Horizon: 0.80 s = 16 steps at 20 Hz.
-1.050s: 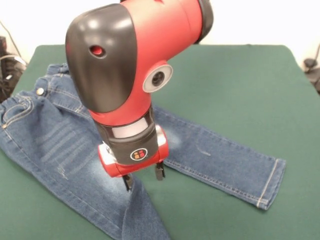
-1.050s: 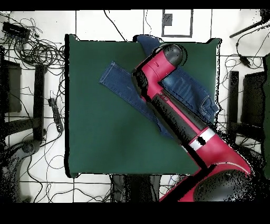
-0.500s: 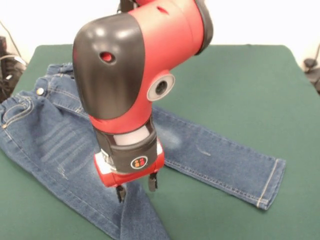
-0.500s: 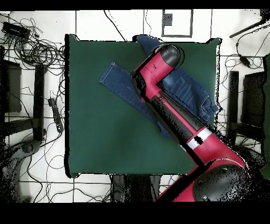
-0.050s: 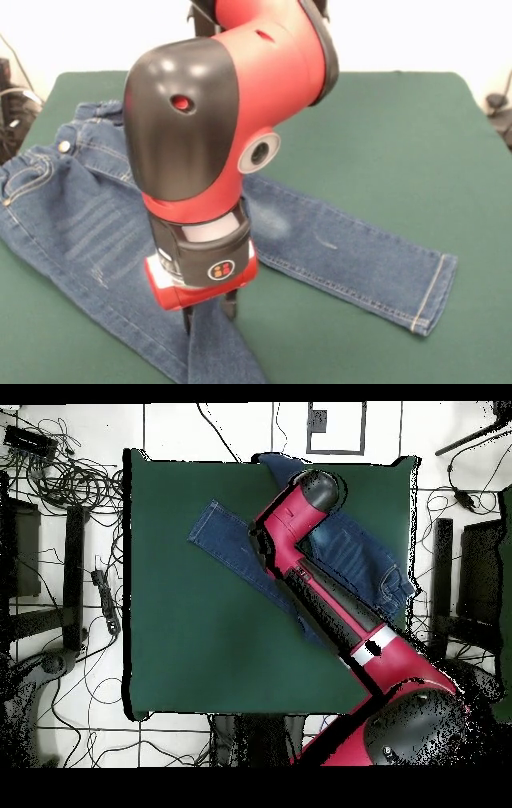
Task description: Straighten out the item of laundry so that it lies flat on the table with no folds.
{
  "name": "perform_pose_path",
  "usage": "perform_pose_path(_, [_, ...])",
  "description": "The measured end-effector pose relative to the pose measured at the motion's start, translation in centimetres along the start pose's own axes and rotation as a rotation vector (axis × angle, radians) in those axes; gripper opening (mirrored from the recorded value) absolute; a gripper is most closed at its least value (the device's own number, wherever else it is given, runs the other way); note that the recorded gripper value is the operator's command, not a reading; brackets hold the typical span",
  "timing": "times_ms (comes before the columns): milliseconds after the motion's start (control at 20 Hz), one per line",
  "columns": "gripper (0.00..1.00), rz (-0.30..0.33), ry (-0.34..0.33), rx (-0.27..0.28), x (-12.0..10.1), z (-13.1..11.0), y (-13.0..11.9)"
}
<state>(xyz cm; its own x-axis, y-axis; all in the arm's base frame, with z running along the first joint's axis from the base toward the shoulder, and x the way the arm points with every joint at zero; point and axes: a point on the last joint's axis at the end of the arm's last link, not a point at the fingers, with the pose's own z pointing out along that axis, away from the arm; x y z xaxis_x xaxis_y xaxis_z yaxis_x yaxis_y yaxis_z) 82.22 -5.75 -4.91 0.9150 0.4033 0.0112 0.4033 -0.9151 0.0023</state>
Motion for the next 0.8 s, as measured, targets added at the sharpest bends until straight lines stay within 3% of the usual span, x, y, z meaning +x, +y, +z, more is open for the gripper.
perform_pose_path(800, [0.00, 0.024, 0.004, 0.006, -0.03, 0.02, 0.90])
